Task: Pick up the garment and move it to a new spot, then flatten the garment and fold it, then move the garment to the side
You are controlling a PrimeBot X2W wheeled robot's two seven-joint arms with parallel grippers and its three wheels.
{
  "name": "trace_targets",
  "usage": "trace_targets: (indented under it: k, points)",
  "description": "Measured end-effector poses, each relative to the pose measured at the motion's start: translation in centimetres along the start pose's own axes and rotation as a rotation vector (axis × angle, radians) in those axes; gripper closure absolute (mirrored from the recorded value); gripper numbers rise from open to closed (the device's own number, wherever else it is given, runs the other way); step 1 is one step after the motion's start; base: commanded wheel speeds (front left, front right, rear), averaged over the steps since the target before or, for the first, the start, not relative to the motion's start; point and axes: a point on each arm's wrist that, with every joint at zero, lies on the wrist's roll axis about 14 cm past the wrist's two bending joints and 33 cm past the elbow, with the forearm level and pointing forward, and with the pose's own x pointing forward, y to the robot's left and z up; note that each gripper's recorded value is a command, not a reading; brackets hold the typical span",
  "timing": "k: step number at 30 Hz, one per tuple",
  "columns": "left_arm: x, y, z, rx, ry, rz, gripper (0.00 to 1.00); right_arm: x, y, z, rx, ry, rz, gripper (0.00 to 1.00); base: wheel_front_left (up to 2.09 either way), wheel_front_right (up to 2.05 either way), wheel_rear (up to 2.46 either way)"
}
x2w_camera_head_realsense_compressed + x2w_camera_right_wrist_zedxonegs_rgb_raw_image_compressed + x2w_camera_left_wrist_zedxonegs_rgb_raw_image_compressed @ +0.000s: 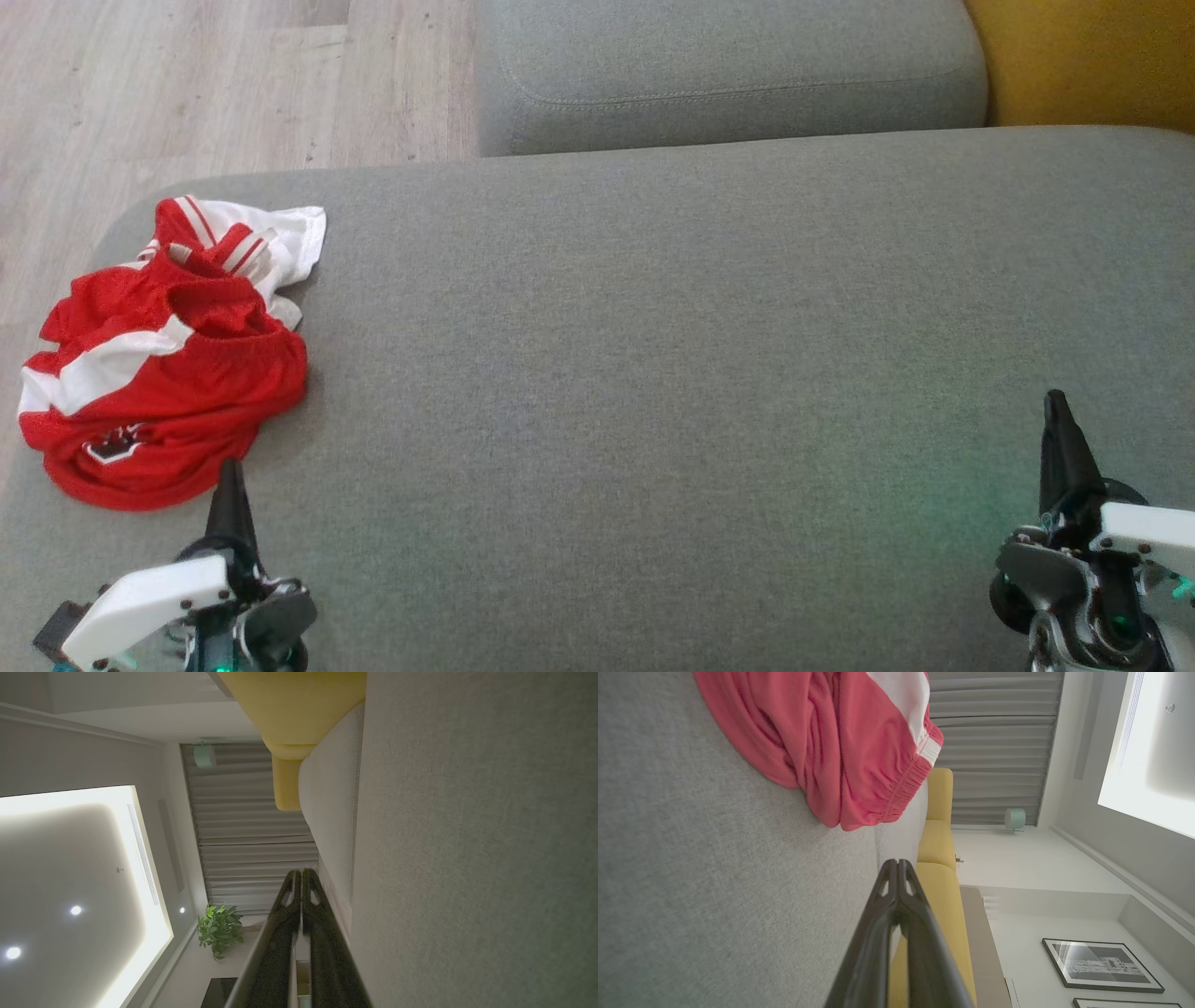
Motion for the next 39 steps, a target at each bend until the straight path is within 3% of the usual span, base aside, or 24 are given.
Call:
trace_targets:
  k: [3,4,12,23,39]
  points:
    - [0.0,0.0,0.0,0.0,0.0,0.0,1.0,0.0,0.0,0.0,0.0,0.0,0.0,1.0,0.0,0.0,0.0]
    - [0.0,0.0,0.0,0.0,0.0,0.0,0.0,0.0,0.0,0.0,0.0,0.0,0.0,0.0,0.0,0.0,0.0]
    - [-2.6,5.4,-0.1,-0.014,-0.008,0.16,0.0,-2.8,-5.6,0.0,0.013,-0.006,-0.169,0.0,0.0,0.0,0.0]
    - [-2.5,4.9,-0.7,0.058,0.003,0.148,0.0,-2.4,-5.0,-0.9,-0.052,0.012,-0.151,0.0,0.0,0.0,0.0]
    - [-2.1,3.8,-2.2,0.367,0.05,0.148,0.0,-2.0,-3.6,-2.0,-0.36,0.055,-0.107,0.0,0.0,0.0,0.0]
